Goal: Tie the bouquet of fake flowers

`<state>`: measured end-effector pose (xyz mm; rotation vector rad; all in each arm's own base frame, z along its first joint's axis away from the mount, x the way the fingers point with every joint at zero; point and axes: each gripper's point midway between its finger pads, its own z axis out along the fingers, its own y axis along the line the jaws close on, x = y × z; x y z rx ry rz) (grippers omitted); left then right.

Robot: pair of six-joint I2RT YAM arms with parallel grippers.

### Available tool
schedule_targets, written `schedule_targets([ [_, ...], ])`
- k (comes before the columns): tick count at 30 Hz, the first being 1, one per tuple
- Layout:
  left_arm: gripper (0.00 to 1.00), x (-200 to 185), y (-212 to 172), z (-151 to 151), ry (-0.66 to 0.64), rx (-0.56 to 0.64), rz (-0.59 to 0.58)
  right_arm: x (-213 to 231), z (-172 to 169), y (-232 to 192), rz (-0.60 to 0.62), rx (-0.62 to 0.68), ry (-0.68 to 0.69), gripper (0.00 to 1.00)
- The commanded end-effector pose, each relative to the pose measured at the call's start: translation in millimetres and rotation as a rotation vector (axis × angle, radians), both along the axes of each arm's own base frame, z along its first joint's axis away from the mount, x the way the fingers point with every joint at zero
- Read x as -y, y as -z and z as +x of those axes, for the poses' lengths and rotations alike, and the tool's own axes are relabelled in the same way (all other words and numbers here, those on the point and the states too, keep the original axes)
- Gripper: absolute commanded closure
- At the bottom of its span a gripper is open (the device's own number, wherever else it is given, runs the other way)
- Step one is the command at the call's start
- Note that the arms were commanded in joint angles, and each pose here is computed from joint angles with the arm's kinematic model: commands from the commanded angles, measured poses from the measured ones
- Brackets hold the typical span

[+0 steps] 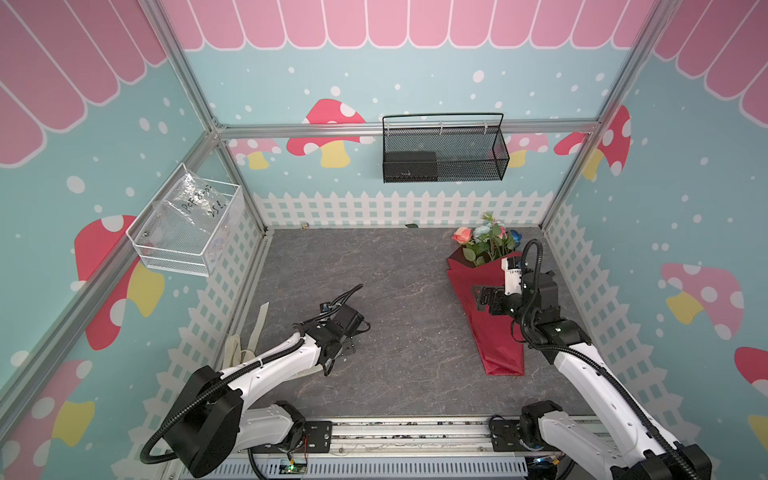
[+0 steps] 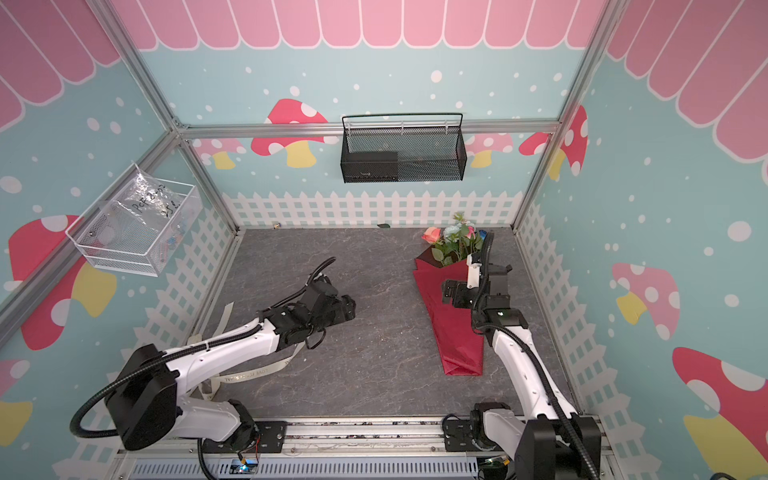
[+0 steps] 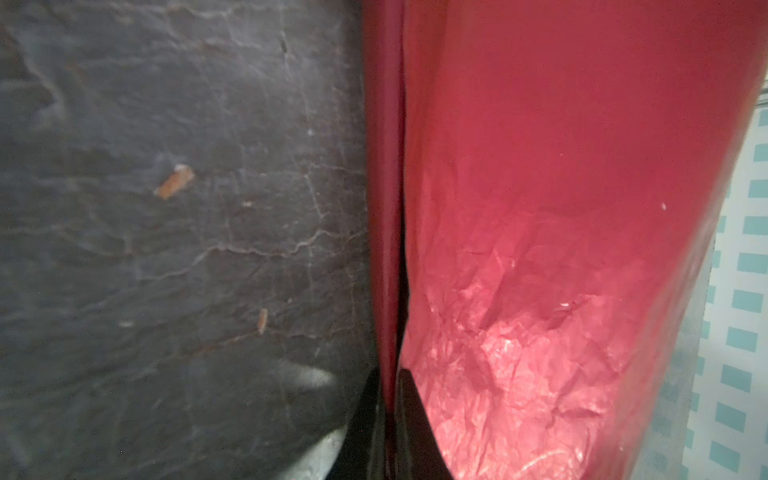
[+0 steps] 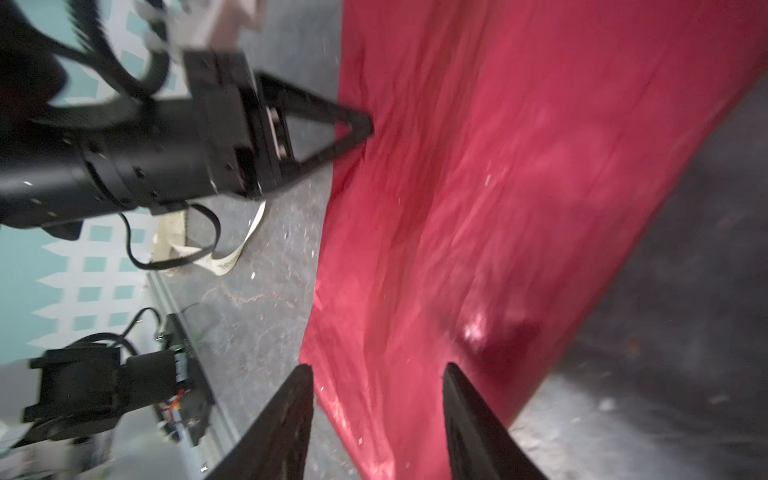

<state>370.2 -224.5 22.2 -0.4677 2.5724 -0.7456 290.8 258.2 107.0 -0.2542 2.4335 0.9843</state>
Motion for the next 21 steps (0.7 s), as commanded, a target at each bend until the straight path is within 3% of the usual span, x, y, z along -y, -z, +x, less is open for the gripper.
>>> schedule_targets([
  [1,0.90,-4,8,-8,-0.004,-0.024,0.013,33,31,0,-0.121,0.061,0.118,0.36],
  [6,0.91,1,9,-7,0.002,-0.023,-0.006,44,82,6,-0.211,0.113,0.178,0.24],
  [14,0.95,3,8,-6,0.009,-0.020,-0.003,21,132,44,-0.261,0.094,0.113,0.20],
  [17,1.00,6,9,-4,0.016,-0.021,-0.001,19,145,64,-0.282,0.072,0.112,0.31],
  [21,1.00,8,10,-4,0.026,-0.023,0.019,29,153,86,-0.299,0.027,0.137,0.62],
])
